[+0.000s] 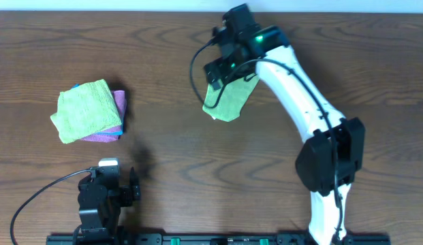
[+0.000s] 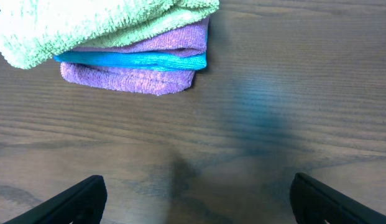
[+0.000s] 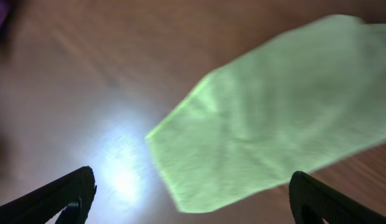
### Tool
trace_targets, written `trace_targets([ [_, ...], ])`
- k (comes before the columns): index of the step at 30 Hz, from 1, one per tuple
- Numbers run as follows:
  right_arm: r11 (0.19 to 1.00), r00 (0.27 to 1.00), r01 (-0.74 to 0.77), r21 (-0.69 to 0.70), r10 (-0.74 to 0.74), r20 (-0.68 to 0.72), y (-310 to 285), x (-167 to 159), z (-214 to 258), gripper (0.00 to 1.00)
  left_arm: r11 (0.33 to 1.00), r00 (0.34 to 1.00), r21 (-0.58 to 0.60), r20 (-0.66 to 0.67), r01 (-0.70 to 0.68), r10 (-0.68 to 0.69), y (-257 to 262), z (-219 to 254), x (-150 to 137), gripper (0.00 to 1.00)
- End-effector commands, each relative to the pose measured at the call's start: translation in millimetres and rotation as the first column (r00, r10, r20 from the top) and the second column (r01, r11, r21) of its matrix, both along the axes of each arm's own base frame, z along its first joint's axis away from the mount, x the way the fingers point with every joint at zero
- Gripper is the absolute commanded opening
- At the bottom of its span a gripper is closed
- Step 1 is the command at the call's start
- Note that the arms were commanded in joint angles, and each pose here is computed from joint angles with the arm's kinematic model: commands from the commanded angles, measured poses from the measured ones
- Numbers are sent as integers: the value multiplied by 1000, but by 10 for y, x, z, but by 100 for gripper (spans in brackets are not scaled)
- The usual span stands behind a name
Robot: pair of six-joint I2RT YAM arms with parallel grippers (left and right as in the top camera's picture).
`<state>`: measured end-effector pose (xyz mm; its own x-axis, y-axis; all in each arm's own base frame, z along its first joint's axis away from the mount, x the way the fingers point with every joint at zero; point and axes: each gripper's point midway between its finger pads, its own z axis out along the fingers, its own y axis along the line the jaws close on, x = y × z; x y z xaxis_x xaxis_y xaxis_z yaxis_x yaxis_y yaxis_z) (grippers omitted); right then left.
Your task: Fold the cloth
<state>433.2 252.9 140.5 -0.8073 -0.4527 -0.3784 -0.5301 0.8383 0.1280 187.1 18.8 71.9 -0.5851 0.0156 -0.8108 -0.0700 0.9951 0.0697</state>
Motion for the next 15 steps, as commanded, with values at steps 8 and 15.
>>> trace_targets([
  [8,989,989,-139,-50,137,-51,363,-271,-314,89,1000,1000,3,-14,-6,6,9,-58,-16,96],
  [15,982,976,-160,-100,142,-164,407,-403,-808,85,1000,1000,3,-14,-6,6,9,-58,-16,95],
])
